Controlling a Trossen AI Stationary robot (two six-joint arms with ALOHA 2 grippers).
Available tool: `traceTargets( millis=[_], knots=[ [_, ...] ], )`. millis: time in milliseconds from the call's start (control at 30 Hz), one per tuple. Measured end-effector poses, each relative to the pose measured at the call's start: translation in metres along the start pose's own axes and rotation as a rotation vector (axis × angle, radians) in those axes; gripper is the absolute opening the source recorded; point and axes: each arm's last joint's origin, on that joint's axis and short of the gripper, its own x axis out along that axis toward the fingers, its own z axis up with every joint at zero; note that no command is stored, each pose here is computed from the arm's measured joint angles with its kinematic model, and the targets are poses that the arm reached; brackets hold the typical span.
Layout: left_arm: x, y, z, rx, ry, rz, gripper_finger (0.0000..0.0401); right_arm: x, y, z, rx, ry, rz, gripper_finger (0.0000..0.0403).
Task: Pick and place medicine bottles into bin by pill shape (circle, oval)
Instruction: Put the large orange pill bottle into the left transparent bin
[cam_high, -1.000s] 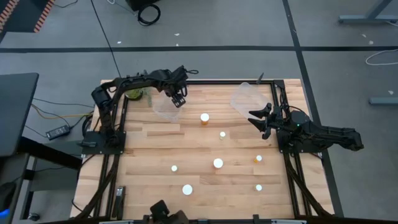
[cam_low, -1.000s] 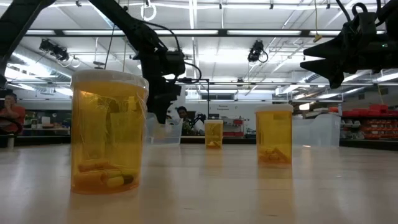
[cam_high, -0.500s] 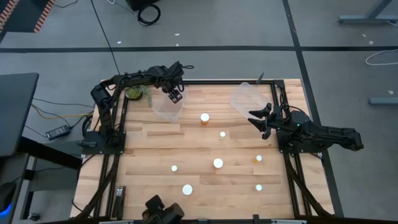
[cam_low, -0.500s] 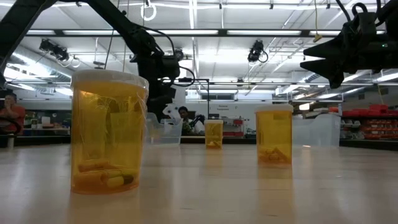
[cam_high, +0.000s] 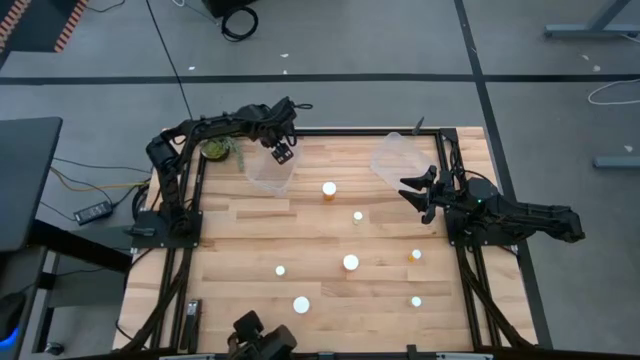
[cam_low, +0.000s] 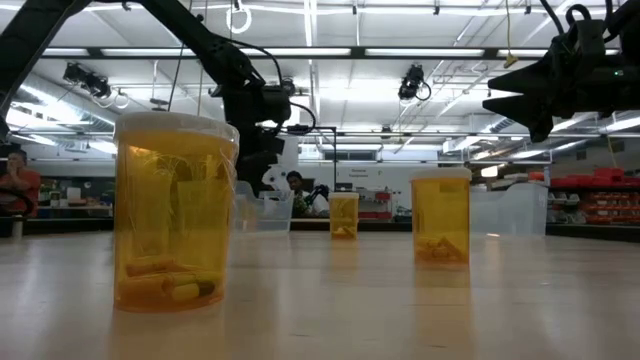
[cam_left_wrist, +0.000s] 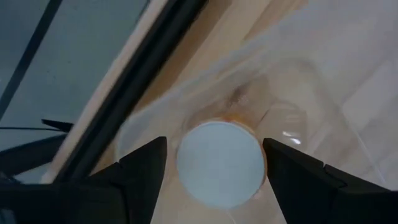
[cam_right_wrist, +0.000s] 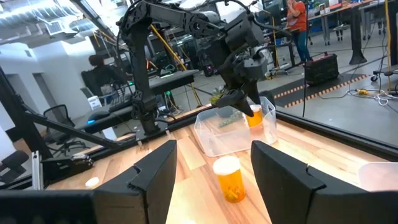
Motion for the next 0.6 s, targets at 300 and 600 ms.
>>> traceTargets(
  millis=[300, 600],
  knots=[
    [-0.028, -0.003, 0.023, 0.020, -0.083, -0.056, 0.0275, 0.000, 0.000, 0.000, 0.000, 0.000, 0.000, 0.0214],
    [-0.052, -0.038, 0.037, 0.095, -0.171, -0.155, 0.0275, 0.000, 0.000, 0.000, 0.000, 0.000, 0.000, 0.0214]
  ],
)
